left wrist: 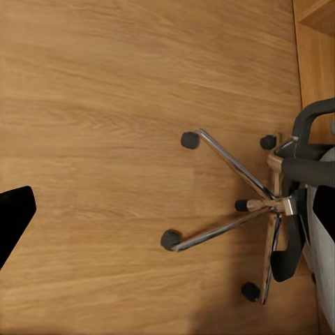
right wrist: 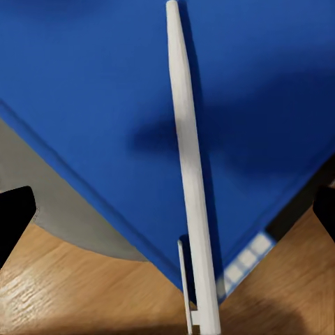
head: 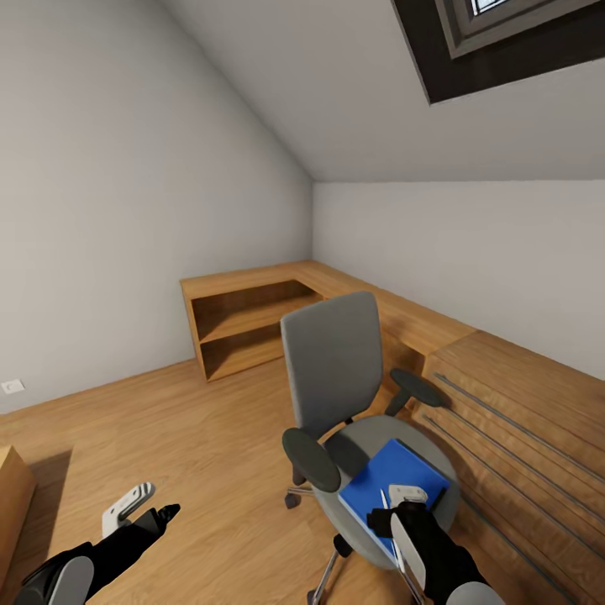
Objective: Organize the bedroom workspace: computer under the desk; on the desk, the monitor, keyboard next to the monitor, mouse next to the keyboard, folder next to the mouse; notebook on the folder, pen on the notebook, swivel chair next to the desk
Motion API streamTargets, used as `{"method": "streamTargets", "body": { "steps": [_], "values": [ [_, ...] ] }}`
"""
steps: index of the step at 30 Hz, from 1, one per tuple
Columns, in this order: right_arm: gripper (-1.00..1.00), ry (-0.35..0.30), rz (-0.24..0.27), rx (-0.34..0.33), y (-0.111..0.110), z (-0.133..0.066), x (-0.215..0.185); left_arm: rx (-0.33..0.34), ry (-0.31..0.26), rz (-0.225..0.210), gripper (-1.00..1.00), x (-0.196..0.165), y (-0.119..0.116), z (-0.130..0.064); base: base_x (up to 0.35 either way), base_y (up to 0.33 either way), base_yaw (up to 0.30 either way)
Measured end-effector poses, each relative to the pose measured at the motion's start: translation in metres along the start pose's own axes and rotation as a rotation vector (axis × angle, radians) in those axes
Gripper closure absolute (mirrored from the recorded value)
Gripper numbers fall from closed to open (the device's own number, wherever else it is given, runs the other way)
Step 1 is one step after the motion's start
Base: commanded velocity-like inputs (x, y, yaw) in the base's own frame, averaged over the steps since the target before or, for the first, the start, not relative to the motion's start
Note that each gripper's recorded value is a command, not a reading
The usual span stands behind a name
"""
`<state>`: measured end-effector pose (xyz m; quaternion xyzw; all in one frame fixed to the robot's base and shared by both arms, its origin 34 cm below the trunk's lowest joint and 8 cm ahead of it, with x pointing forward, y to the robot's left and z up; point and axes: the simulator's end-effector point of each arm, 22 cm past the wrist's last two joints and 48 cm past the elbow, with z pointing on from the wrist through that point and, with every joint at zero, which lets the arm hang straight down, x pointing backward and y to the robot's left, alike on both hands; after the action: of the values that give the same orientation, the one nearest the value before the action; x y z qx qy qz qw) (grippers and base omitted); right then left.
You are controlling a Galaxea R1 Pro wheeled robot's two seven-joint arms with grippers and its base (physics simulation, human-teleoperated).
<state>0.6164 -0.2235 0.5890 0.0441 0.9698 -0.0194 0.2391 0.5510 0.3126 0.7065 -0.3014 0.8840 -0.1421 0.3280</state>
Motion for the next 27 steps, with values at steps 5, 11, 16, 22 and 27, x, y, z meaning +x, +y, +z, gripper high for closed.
{"method": "streamTargets", "body": {
  "steps": [5, 11, 16, 22, 27],
  "values": [
    [-1.0, -0.002, 0.006, -0.002, 0.0, 0.0, -0.001, 0.0, 0.001, 0.001, -1.0, 0.0, -0.001, 0.0, 0.0, 0.0, 0.003],
    [-1.0, -0.001, 0.005, 0.0, -0.002, 0.0, 0.0, 0.001, 0.0, 0.001, -1.0, 0.0, -0.001, 0.0, 0.0, 0.0, 0.0],
    [-1.0, -0.001, 0.004, 0.017, -0.014, 0.006, 0.002, -0.001, 0.0, 0.002, -1.0, 0.003, 0.002, 0.004, 0.0, 0.0, 0.0],
    [-1.0, -0.002, 0.003, 0.035, -0.028, 0.008, 0.002, 0.001, 0.001, 0.002, -1.0, 0.004, 0.002, 0.005, 0.0, 0.0, 0.0],
    [-1.0, 0.0, 0.005, 0.041, -0.034, 0.009, 0.002, 0.002, 0.001, 0.002, -1.0, 0.005, 0.002, 0.005, 0.0, 0.0, 0.0]
  ]
}}
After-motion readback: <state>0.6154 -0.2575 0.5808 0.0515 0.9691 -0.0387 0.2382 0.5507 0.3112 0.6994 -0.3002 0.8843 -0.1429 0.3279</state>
